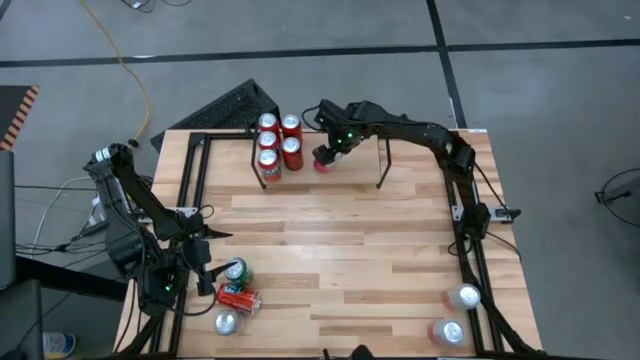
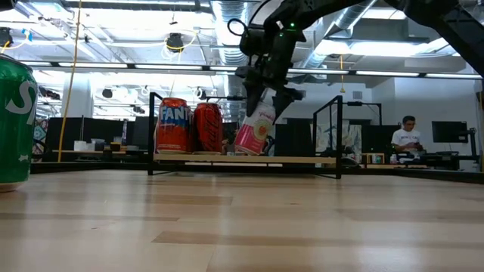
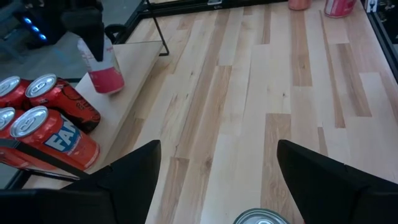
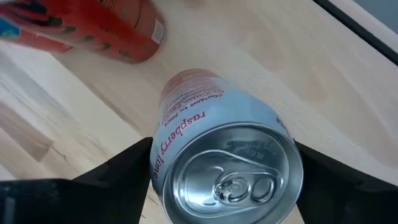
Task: Place canned beverage on shelf
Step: Put the pink white soda can on the shelf
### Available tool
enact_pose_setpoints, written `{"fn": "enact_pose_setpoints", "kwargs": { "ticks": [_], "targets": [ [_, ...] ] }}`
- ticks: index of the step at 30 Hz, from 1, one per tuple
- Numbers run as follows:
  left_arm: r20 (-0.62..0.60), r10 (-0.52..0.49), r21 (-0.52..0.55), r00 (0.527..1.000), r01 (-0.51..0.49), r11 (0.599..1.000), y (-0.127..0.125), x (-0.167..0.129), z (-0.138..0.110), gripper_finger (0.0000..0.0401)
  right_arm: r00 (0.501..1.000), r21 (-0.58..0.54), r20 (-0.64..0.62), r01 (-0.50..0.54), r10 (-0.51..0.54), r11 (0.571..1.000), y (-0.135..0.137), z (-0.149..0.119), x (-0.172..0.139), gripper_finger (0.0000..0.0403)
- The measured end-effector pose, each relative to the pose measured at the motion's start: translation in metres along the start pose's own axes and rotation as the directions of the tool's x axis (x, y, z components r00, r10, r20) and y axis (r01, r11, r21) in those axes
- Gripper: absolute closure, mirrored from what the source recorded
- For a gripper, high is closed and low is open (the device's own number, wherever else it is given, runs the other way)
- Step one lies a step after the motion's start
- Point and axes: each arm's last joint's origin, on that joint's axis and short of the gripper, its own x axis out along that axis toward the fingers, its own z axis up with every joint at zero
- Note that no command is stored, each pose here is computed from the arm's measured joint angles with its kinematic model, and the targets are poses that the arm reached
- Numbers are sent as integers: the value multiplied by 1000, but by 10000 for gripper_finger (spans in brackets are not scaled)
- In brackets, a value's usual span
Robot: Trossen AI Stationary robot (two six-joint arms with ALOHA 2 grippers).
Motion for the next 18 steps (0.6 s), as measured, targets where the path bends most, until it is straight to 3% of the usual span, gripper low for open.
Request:
{"fn": "enact_pose_setpoints", "kwargs": {
  "ticks": [18],
  "targets": [
    [0,0,0,1000,0,1000,0,0,0,95,1000,-25,4,4,-4,1000,3,-1,0,66]
  ]
}}
